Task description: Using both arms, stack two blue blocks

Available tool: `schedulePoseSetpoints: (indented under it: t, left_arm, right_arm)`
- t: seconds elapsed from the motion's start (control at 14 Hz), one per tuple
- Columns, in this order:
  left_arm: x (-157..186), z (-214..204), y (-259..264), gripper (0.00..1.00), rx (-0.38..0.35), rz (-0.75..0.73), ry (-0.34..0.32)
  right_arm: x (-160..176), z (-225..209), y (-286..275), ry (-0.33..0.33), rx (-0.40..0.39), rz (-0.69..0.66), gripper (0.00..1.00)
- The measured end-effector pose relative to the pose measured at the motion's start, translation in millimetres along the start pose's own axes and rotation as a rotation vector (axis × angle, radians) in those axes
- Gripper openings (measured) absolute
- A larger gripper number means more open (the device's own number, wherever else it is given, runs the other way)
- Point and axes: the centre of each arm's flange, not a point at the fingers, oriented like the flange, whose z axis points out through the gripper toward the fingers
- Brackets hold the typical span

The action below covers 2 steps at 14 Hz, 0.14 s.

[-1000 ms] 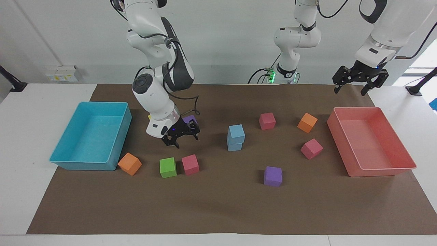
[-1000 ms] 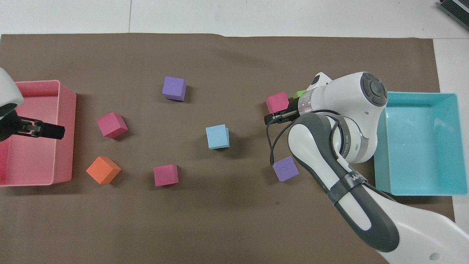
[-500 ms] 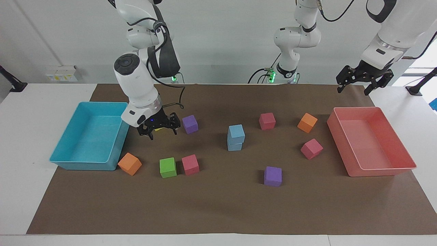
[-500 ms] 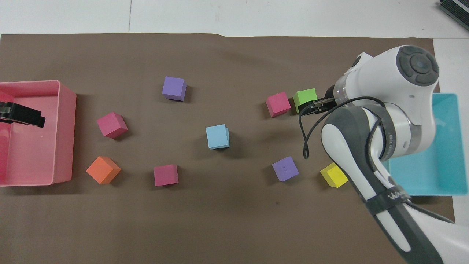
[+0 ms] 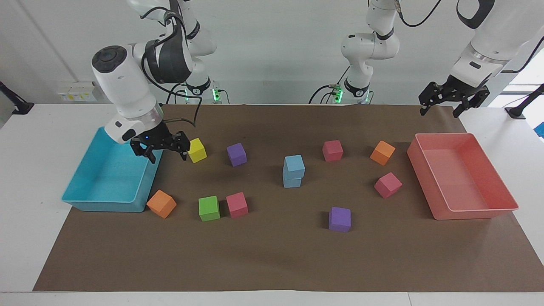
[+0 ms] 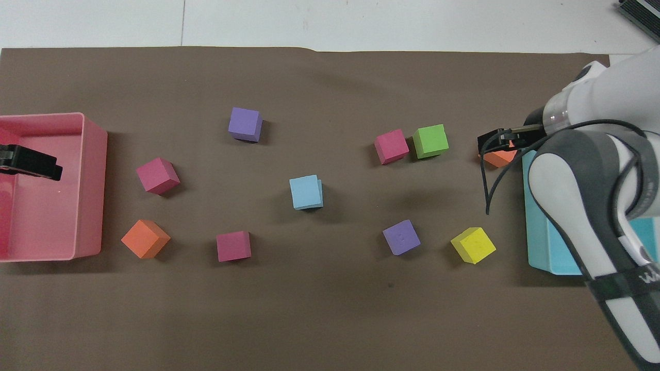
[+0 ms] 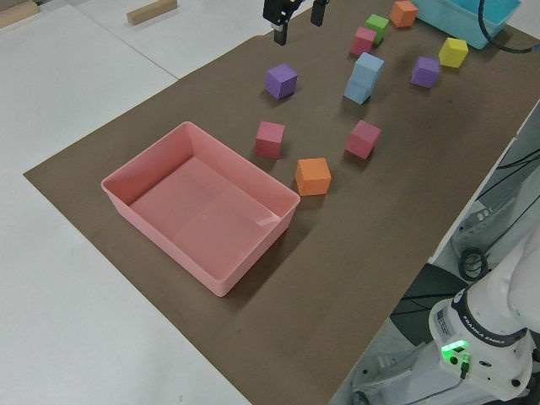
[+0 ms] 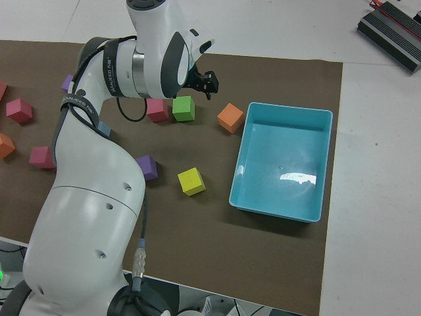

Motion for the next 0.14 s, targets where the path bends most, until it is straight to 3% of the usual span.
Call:
schedulePoseSetpoints:
  t: [0.14]
  left_arm:
    - [0, 0, 0, 1.0, 0.0, -0.002, 0.0]
  right_arm:
    - [-10, -22, 2, 0.007, -0.014, 0.003, 1.0]
